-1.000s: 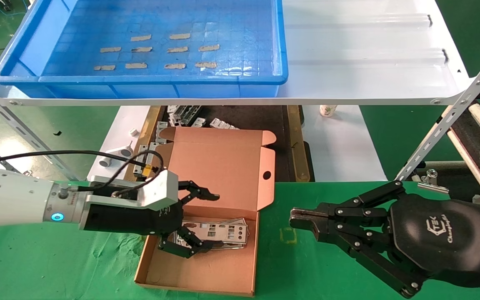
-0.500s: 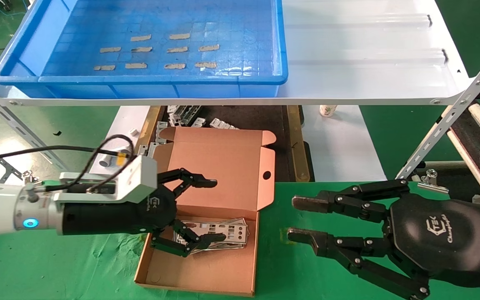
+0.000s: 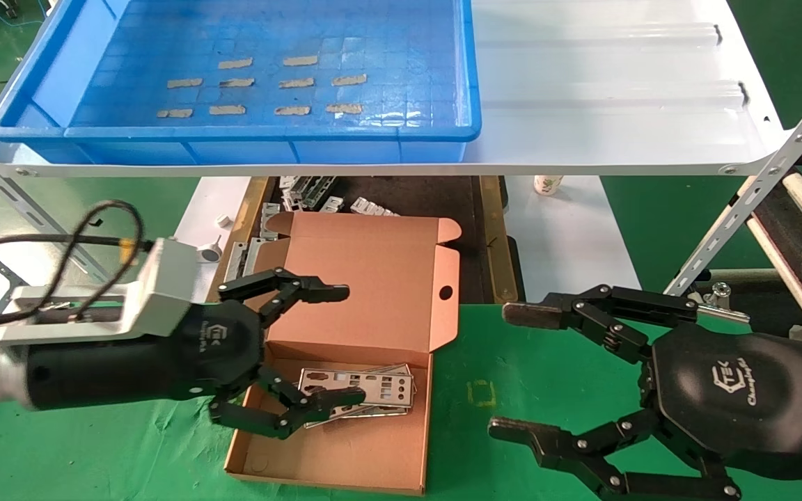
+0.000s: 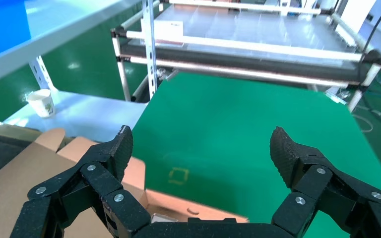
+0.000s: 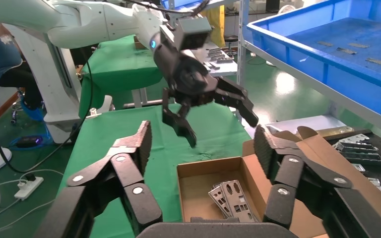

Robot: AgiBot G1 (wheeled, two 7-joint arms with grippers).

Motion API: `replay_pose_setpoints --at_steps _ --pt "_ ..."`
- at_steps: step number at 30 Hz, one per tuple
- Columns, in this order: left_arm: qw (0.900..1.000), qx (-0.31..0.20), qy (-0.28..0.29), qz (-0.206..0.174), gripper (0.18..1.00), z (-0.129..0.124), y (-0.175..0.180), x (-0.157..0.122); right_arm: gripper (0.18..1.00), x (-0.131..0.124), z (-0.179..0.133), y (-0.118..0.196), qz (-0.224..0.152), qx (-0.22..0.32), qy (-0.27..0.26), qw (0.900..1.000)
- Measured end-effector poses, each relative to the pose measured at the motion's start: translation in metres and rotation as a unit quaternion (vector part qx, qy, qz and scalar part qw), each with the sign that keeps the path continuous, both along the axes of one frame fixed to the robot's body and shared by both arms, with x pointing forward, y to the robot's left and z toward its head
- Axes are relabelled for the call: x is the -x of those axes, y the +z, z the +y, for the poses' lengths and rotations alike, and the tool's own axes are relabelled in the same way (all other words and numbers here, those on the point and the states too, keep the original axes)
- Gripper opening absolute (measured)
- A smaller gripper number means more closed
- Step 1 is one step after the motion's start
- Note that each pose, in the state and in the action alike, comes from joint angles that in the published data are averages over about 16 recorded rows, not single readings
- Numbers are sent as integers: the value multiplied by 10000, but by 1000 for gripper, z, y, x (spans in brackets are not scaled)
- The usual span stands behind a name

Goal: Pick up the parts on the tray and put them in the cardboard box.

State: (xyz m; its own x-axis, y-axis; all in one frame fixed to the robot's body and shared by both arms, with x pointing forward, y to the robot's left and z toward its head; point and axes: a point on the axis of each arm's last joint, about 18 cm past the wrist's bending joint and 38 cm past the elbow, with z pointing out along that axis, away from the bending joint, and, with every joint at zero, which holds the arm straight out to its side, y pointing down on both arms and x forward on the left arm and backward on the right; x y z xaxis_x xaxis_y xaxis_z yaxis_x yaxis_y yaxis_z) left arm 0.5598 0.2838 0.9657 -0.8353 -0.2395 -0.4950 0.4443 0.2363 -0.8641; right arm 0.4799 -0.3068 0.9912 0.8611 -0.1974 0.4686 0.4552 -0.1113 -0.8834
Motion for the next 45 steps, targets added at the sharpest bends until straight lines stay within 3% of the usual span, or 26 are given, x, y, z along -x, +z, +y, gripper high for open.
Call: replay_pose_setpoints --at_steps 8,20,29,45 --pt "9995 224 -207 2 1001 7 11 29 832 0 0 0 0 0 0 10000" --pt "9979 387 -519 -4 1001 15 24 73 972 0 0 0 0 -1 0 10000" --pt "9971 401 -641 -13 1001 17 28 90 998 0 0 0 1 -3 -1 10000" --pt "9973 403 -611 -4 1001 16 27 86 1001 0 0 0 1 -2 -2 10000"
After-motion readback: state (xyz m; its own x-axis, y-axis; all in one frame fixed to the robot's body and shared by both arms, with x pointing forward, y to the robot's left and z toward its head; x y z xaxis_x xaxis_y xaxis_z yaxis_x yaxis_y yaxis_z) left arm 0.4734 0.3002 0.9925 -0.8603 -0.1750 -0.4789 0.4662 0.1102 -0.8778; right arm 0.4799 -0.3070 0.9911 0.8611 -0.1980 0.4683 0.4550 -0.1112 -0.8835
